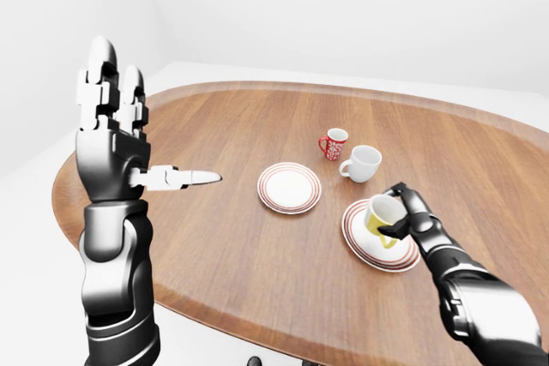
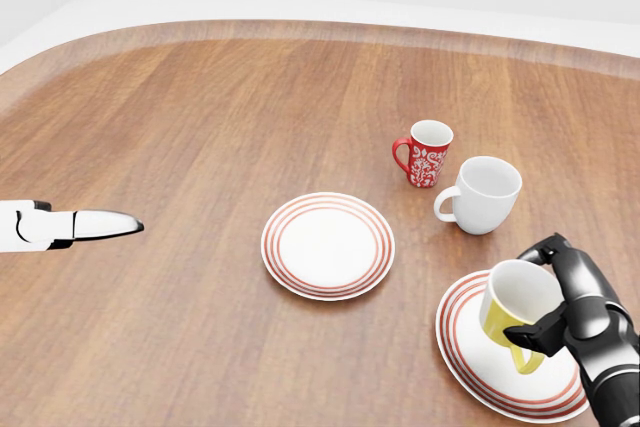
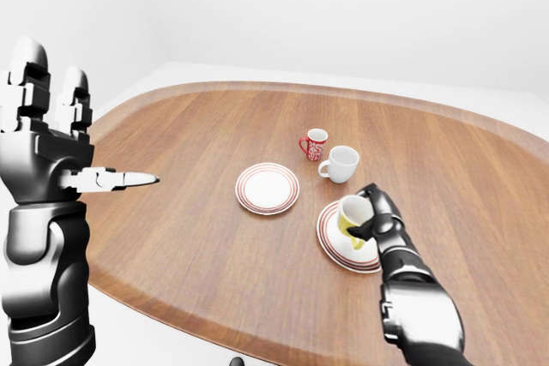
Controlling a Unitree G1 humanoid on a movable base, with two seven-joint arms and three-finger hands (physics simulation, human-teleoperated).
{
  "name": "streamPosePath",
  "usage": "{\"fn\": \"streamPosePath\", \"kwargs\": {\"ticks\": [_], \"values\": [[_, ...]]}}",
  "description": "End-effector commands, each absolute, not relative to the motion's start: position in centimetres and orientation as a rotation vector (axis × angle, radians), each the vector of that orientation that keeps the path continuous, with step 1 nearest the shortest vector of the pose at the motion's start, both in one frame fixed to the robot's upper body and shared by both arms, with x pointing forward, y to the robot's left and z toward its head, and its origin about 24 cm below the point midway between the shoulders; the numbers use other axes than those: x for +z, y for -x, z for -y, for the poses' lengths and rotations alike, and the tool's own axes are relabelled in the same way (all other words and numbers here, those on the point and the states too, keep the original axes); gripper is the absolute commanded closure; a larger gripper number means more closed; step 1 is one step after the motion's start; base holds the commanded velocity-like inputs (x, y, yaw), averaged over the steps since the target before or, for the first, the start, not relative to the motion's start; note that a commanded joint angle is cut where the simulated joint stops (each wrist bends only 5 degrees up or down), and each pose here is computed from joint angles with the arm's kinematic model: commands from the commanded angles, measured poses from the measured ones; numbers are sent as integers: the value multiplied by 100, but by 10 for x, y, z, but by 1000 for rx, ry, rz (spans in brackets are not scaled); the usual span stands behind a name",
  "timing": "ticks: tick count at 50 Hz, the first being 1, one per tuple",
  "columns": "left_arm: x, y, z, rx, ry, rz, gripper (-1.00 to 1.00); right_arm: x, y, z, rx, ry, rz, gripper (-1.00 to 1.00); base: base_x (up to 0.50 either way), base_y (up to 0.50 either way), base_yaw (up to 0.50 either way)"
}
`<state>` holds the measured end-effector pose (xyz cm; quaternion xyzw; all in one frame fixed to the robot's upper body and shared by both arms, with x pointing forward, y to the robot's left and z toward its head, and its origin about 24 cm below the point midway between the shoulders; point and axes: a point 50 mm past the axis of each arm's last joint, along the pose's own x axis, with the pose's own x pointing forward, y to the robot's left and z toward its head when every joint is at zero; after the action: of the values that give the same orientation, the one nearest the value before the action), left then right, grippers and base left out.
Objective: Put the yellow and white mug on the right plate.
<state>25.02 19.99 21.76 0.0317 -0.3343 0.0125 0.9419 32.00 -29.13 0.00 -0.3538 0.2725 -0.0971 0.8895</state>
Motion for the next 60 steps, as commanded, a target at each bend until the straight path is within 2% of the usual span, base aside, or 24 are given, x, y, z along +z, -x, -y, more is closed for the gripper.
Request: {"fn": "streamPosePath", "kwargs": {"ticks": [1, 15, 16, 50, 60], "values": [[218, -250, -200, 25, -64, 684, -98, 1, -322, 289, -181, 815, -559, 100, 0, 0, 0], [218, -250, -200, 24, -64, 685, -98, 0, -322, 288, -179, 807, -562, 100, 0, 0, 0], [218, -250, -200, 24, -64, 686, -98, 0, -322, 288, -178, 795, -563, -100, 0, 0, 0], [219, -248, -198, 19, -61, 691, -98, 1, -321, 291, -188, 773, -564, -100, 0, 0, 0], [219, -249, -198, 18, -62, 691, -98, 14, -332, 289, -189, 693, -526, -100, 0, 0, 0]]}}
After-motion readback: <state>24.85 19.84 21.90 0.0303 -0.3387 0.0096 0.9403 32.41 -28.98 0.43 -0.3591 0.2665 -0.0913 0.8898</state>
